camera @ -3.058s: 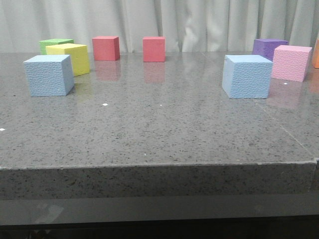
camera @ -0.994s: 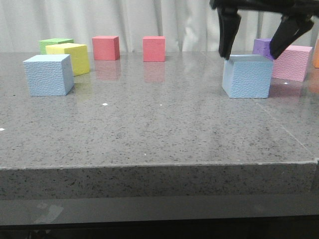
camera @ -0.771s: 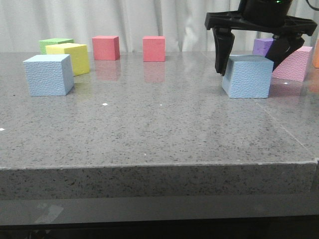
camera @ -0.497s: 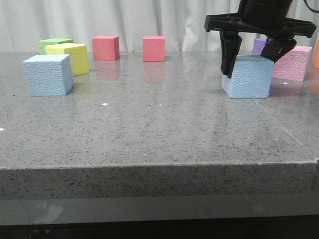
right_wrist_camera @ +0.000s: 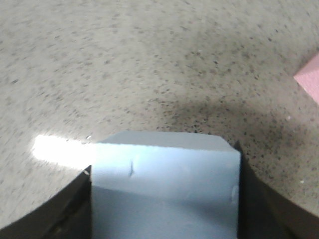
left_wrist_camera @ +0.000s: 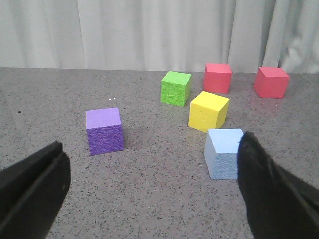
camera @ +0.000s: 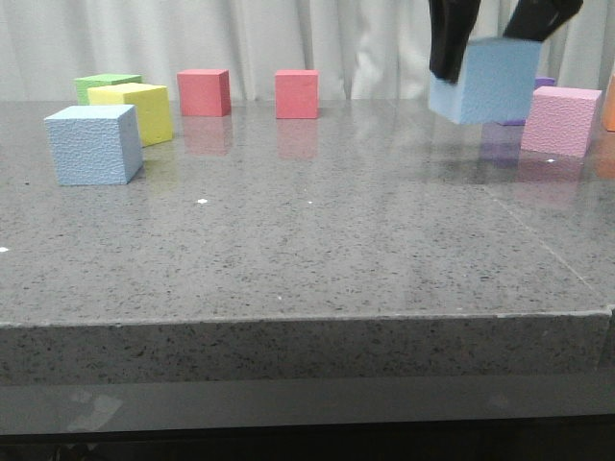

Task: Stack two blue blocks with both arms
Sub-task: 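Lift the light blue cube with the right gripper toward the table center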

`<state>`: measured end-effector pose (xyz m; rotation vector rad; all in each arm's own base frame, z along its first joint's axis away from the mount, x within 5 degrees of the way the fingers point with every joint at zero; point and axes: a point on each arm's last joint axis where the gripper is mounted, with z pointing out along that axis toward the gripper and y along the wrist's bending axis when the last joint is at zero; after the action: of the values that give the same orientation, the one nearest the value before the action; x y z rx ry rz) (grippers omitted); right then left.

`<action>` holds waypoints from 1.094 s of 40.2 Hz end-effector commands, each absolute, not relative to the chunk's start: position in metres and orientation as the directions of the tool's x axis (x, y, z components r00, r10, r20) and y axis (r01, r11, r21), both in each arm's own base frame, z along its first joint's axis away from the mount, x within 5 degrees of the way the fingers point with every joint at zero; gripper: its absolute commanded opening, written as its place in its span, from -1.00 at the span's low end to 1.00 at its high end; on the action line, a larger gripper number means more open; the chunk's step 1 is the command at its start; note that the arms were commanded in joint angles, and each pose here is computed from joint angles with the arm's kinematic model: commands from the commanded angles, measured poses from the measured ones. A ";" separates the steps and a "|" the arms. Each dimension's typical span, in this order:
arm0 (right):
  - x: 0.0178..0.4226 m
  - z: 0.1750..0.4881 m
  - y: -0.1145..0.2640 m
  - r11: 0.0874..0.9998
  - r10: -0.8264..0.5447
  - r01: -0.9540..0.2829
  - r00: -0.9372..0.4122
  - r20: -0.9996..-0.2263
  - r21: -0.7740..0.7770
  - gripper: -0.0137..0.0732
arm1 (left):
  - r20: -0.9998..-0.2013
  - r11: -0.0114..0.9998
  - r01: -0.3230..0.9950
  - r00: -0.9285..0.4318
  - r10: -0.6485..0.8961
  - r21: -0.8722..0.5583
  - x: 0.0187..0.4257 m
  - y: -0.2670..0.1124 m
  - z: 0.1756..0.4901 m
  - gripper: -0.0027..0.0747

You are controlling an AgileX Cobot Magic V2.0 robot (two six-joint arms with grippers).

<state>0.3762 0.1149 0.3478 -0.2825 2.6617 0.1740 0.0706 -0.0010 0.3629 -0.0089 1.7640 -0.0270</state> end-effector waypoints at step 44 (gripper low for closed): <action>0.357 0.328 0.213 -0.080 -0.915 -0.972 0.160 -0.370 -0.221 0.25 | -0.995 0.999 0.016 -0.096 -0.034 -0.035 0.072 -0.001 0.380 0.77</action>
<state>0.3653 0.2186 0.3027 -2.0313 1.8405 0.2118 0.0706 -0.0010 0.3629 -0.0089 1.7640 -0.0270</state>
